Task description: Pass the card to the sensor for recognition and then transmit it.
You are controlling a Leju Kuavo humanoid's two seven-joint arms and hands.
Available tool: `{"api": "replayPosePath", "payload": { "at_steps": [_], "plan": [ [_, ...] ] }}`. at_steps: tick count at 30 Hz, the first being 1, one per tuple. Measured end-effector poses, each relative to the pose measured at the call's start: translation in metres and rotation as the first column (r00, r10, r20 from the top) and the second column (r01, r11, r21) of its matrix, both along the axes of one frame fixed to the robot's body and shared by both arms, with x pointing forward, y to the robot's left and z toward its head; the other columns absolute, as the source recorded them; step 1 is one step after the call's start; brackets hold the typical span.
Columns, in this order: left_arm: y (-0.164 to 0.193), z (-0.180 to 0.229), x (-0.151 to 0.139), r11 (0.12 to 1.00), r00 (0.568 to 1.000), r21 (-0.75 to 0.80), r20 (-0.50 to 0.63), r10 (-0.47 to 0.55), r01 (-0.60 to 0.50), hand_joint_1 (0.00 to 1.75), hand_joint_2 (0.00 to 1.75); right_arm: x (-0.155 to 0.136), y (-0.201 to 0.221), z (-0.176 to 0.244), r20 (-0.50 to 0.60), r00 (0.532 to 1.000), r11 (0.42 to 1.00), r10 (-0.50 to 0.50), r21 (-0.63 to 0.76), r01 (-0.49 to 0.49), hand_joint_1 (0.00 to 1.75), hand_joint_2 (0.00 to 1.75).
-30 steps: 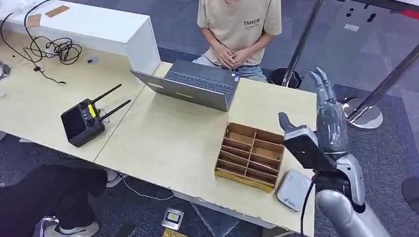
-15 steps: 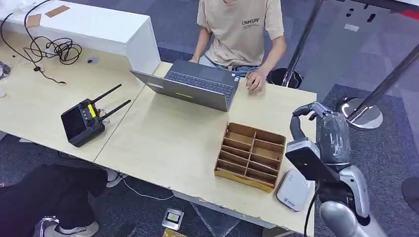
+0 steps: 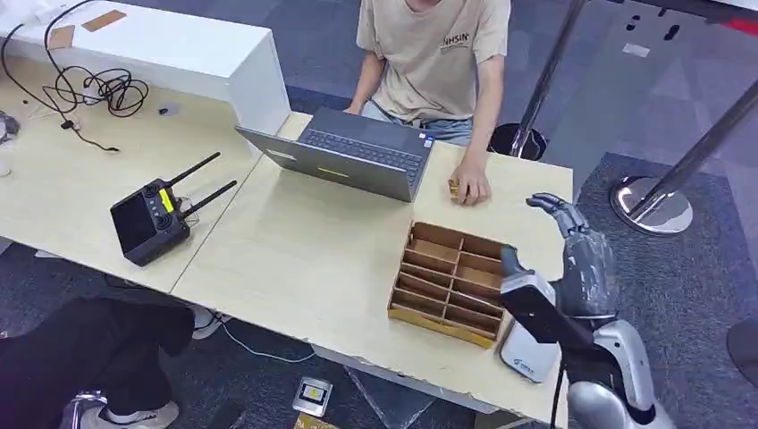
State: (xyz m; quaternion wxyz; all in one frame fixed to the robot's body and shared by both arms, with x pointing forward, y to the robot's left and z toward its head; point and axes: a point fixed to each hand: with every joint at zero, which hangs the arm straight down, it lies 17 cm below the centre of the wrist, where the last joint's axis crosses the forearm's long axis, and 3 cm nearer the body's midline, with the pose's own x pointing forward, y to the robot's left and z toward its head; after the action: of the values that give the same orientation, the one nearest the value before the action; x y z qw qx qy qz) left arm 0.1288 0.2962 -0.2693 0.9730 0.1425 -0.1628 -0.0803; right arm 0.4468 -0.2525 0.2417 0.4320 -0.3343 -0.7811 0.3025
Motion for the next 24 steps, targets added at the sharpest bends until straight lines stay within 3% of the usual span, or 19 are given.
{"api": "replayPosePath", "payload": {
  "at_steps": [8,14,15,19,20,24],
  "plan": [
    [0.000,0.000,0.000,1.000,1.000,0.001,0.001,0.003,-0.003,0.00,0.00,-0.001,-0.002,-0.018,-0.035,0.999,1.000,-0.010,0.008,0.011,0.09,1.75],
    [0.000,0.000,0.001,1.000,1.000,0.001,0.001,0.004,-0.004,0.00,0.00,-0.001,-0.004,-0.026,-0.053,0.998,1.000,-0.014,0.009,0.015,0.24,1.75],
    [0.001,0.000,0.001,1.000,1.000,0.001,0.001,0.005,-0.005,0.00,0.00,-0.001,-0.004,-0.027,-0.057,0.998,1.000,-0.015,0.010,0.016,0.33,1.75],
    [0.000,0.000,0.001,1.000,1.000,0.000,0.001,0.005,-0.005,0.00,0.00,-0.002,-0.004,-0.033,-0.068,0.998,1.000,-0.016,0.012,0.017,0.37,1.75],
    [0.001,0.000,0.001,1.000,1.000,0.001,0.001,0.005,-0.005,0.00,0.00,-0.002,-0.003,-0.034,-0.070,0.997,1.000,-0.015,0.012,0.016,0.56,1.75],
    [0.001,0.000,0.001,1.000,1.000,0.001,0.002,0.005,-0.005,0.00,0.00,-0.002,-0.005,-0.037,-0.074,0.997,1.000,-0.020,0.011,0.021,0.65,1.75]
  ]
}}
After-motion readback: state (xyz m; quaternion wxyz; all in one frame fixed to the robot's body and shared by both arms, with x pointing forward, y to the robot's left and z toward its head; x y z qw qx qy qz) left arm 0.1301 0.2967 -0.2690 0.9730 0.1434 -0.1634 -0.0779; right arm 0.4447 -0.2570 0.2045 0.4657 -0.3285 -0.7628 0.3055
